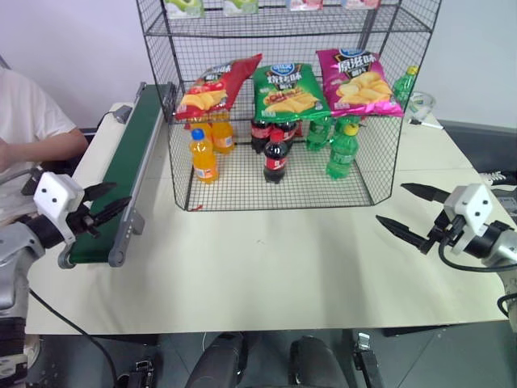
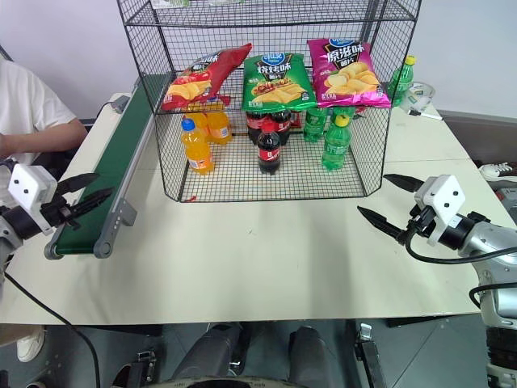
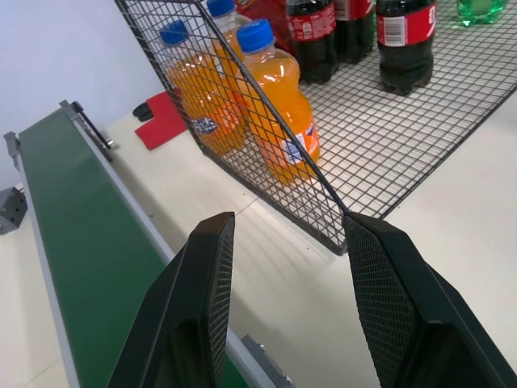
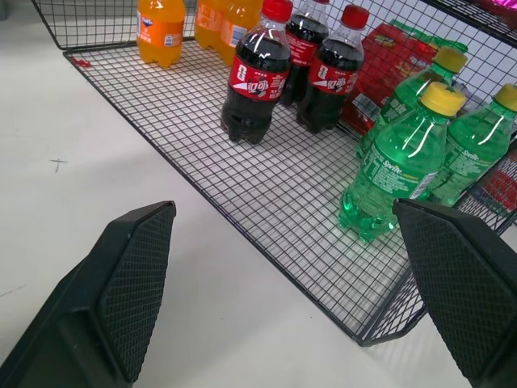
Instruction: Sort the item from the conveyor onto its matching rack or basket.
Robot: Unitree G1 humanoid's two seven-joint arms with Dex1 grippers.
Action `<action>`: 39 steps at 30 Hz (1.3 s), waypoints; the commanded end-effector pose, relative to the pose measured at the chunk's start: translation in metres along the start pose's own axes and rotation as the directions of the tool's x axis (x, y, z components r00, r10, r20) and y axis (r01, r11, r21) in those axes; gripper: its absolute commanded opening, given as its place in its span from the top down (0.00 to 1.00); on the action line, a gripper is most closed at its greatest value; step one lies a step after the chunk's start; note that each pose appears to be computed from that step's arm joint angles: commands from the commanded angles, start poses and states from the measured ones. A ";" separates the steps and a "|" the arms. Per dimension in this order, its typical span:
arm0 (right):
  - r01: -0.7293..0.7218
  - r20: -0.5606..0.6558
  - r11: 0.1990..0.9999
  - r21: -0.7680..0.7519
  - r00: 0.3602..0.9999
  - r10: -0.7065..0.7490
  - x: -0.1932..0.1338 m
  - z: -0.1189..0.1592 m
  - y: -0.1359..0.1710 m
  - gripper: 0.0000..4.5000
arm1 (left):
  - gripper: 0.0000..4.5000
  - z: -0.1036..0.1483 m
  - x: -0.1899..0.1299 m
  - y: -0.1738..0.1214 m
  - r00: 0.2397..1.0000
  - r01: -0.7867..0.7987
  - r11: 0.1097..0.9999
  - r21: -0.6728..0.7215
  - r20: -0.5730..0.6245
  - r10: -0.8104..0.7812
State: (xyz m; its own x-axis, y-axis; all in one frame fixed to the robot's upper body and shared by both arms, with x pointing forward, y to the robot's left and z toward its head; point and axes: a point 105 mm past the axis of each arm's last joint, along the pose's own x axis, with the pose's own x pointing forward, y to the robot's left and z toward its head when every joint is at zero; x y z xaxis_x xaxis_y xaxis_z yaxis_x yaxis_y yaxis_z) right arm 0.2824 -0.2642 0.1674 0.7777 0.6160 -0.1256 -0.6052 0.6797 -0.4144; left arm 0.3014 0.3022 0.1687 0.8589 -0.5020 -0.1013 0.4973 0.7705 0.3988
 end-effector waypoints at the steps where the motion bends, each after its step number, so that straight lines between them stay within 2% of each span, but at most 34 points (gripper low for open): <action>1: 0.029 0.028 0.999 -0.019 0.999 -0.028 -0.003 0.005 -0.005 0.00 | 0.51 0.006 0.000 0.006 1.000 -0.020 0.998 0.056 0.023 0.019; 7: 0.031 0.006 0.999 -0.044 1.000 -0.030 -0.006 0.000 -0.007 0.00 | 0.51 -0.002 0.000 0.005 1.000 0.011 1.000 -0.008 0.004 -0.011; 10: 0.034 0.007 0.998 -0.058 0.999 -0.034 -0.005 0.000 -0.007 0.00 | 0.51 -0.002 0.000 0.007 1.000 0.004 1.000 0.031 0.016 -0.004; 14: 0.055 0.043 0.994 -0.090 0.998 -0.051 -0.004 0.005 -0.011 0.00 | 0.51 -0.014 -0.003 0.011 0.999 0.002 1.000 0.007 -0.037 -0.001; 16: 0.033 0.055 0.997 -0.069 0.998 -0.029 -0.005 0.007 -0.008 0.00 | 0.51 -0.016 -0.008 0.008 0.999 0.026 0.999 -0.019 -0.028 -0.026; 26: 0.038 0.055 0.997 -0.070 0.998 -0.035 -0.002 0.007 -0.007 0.00 | 0.51 -0.010 -0.010 0.011 1.000 -0.003 0.997 0.072 0.008 0.002; 39: 0.017 0.048 0.997 -0.074 0.999 -0.013 -0.001 0.009 -0.004 0.00 | 0.51 -0.005 -0.007 0.011 0.999 0.015 0.998 0.062 0.030 -0.017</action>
State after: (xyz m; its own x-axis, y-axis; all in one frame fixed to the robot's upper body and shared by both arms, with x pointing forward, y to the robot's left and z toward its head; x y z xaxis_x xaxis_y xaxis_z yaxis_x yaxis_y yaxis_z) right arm 0.2836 -0.2689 0.1655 0.7833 0.6115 -0.1119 -0.5873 0.6689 -0.4557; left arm 0.3016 0.3137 0.1550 0.8416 -0.5271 -0.1175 0.5230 0.7414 0.4204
